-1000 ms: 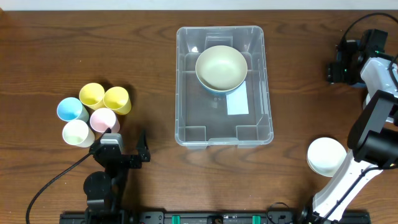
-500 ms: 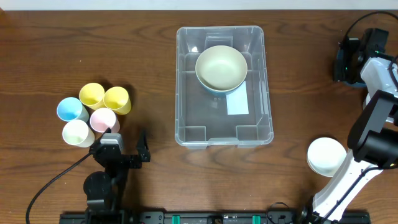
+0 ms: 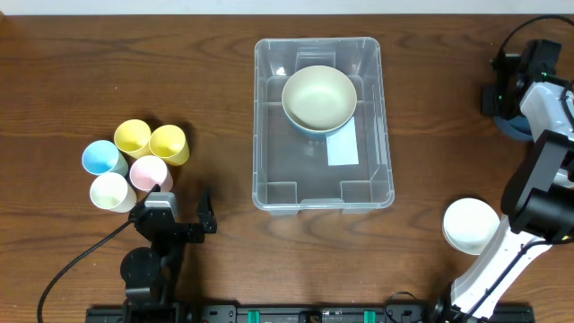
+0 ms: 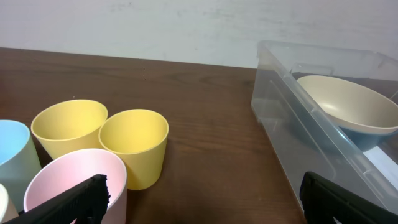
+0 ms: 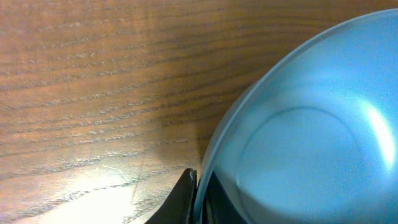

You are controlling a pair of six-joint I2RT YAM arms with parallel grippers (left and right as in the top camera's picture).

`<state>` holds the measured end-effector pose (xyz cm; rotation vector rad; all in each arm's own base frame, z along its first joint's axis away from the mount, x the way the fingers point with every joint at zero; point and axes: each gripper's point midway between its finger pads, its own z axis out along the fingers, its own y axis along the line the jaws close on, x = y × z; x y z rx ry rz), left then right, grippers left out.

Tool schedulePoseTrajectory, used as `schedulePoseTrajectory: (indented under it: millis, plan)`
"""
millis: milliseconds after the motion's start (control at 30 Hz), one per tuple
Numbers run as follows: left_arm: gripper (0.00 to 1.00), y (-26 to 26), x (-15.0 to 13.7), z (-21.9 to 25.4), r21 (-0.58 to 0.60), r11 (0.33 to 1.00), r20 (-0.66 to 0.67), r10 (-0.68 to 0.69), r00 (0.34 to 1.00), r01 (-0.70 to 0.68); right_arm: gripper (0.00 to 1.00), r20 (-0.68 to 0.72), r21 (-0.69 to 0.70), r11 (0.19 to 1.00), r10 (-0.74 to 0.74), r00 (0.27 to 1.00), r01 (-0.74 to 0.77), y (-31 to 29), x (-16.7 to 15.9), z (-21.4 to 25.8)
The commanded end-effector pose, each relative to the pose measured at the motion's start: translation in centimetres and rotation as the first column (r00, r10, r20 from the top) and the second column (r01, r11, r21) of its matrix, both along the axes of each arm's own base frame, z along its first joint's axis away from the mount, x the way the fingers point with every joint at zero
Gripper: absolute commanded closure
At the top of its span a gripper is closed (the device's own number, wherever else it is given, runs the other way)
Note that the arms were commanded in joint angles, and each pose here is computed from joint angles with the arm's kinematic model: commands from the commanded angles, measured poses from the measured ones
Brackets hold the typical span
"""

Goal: Pack container
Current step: 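Move the right gripper to the second teal bowl and grasp its rim, then carry the second teal bowl into the bin onto the stack and release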

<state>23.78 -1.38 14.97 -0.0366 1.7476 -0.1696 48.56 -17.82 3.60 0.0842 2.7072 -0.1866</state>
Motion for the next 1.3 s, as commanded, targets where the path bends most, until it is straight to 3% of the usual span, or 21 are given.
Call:
schedulePoseTrajectory:
  millis: [0, 267, 400, 467, 567, 900, 1100, 1267]
  plan:
    - [0.02, 0.0, 0.0, -1.3, 0.01, 1.0, -0.029, -0.005, 1.0, 0.005, 0.97, 0.074, -0.001, 1.0, -0.016, 0.997, 0.016, -0.1, 2.2, 3.1]
    - [0.02, 0.0, 0.0, -1.3, 0.01, 1.0, -0.029, -0.005, 1.0, 0.005, 0.99, 0.194, -0.015, 0.999, 0.046, 0.98, -0.044, 1.8, 5.6, 13.6]
    - [0.02, 0.0, 0.0, -1.3, 0.01, 1.0, -0.029, -0.005, 1.0, 0.005, 0.99, 0.318, 0.106, 0.976, 0.15, 0.936, -0.192, 8.2, 6.9, 20.5]
    - [0.02, 0.0, 0.0, -1.3, 0.01, 1.0, -0.029, -0.005, 1.0, 0.005, 0.99, 0.385, 0.201, 0.932, 0.207, 0.9, -0.3, 13.2, 6.8, 23.8]
    - [0.02, 0.0, 0.0, -1.3, 0.01, 1.0, -0.028, -0.005, 1.0, 0.005, 0.99, 0.421, 0.235, 0.873, 0.306, 0.854, -0.428, 20.1, 5.9, 26.8]
    - [0.02, 0.0, 0.0, -1.3, 0.01, 1.0, -0.029, -0.005, 1.0, 0.005, 0.99, 0.244, 0.081, 0.789, 0.577, 0.779, -0.609, 38.4, -0.8, 25.3]
    - [0.02, 0.0, 0.0, -1.3, 0.01, 1.0, -0.029, -0.005, 1.0, 0.005, 0.99, 0.186, -0.024, 0.802, 0.59, 0.786, -0.597, 42.8, -3.6, 24.5]
    - [0.02, 0.0, 0.0, -1.3, 0.01, 1.0, -0.029, -0.005, 1.0, 0.005, 0.99, 0.143, 0.001, 0.789, 0.607, 0.781, -0.614, 45.1, -4.9, 22.1]
